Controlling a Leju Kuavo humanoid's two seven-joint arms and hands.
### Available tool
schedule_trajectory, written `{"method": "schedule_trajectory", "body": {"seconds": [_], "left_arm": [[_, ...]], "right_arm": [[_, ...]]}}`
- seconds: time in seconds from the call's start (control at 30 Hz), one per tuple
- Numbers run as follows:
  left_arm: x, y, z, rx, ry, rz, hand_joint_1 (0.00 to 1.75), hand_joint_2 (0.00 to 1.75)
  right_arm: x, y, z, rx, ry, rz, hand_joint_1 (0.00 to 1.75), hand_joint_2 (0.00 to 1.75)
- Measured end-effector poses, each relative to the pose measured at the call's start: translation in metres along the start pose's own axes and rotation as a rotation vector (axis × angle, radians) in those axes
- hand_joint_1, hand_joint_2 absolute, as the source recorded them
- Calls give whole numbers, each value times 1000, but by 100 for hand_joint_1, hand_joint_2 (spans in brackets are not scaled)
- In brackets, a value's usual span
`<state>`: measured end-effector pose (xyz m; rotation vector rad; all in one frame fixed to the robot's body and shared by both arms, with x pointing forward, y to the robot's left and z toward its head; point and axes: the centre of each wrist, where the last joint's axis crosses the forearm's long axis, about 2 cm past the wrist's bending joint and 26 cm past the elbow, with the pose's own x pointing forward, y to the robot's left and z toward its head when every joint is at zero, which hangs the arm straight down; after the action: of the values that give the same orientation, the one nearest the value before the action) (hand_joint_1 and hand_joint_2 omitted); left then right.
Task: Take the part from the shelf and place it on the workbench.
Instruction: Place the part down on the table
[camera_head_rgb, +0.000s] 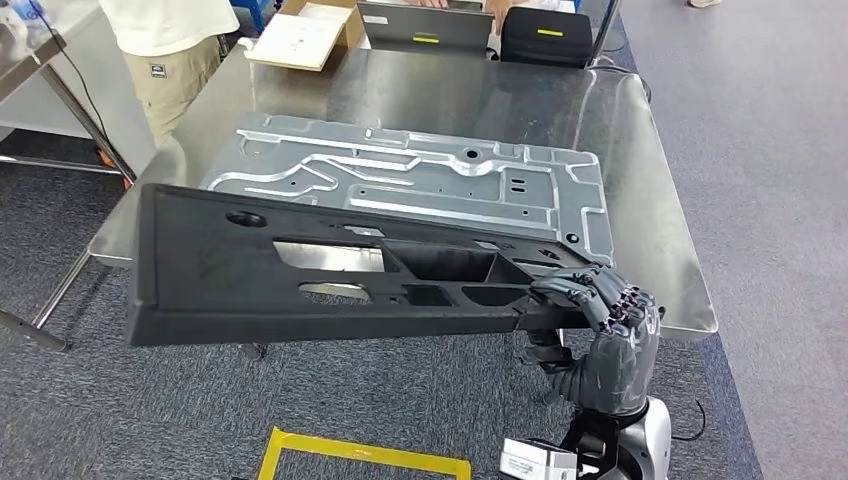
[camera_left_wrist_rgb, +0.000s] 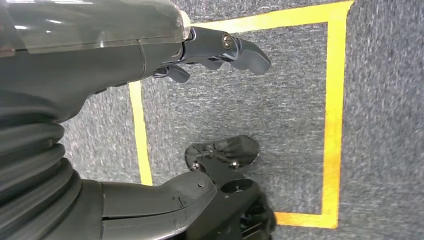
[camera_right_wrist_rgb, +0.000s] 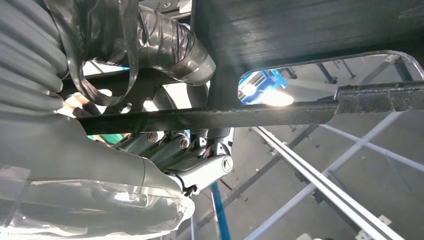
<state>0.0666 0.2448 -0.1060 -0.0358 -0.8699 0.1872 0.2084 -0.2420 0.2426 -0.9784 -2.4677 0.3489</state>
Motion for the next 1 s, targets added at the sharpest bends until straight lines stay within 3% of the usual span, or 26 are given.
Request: {"method": "schedule_trajectory", "body": {"seconds": [1.0], "left_arm": [[-1, 1, 1, -1, -24, 2, 0, 175]], "right_arm": [[0, 0, 0, -1, 7, -1, 175, 175]]}}
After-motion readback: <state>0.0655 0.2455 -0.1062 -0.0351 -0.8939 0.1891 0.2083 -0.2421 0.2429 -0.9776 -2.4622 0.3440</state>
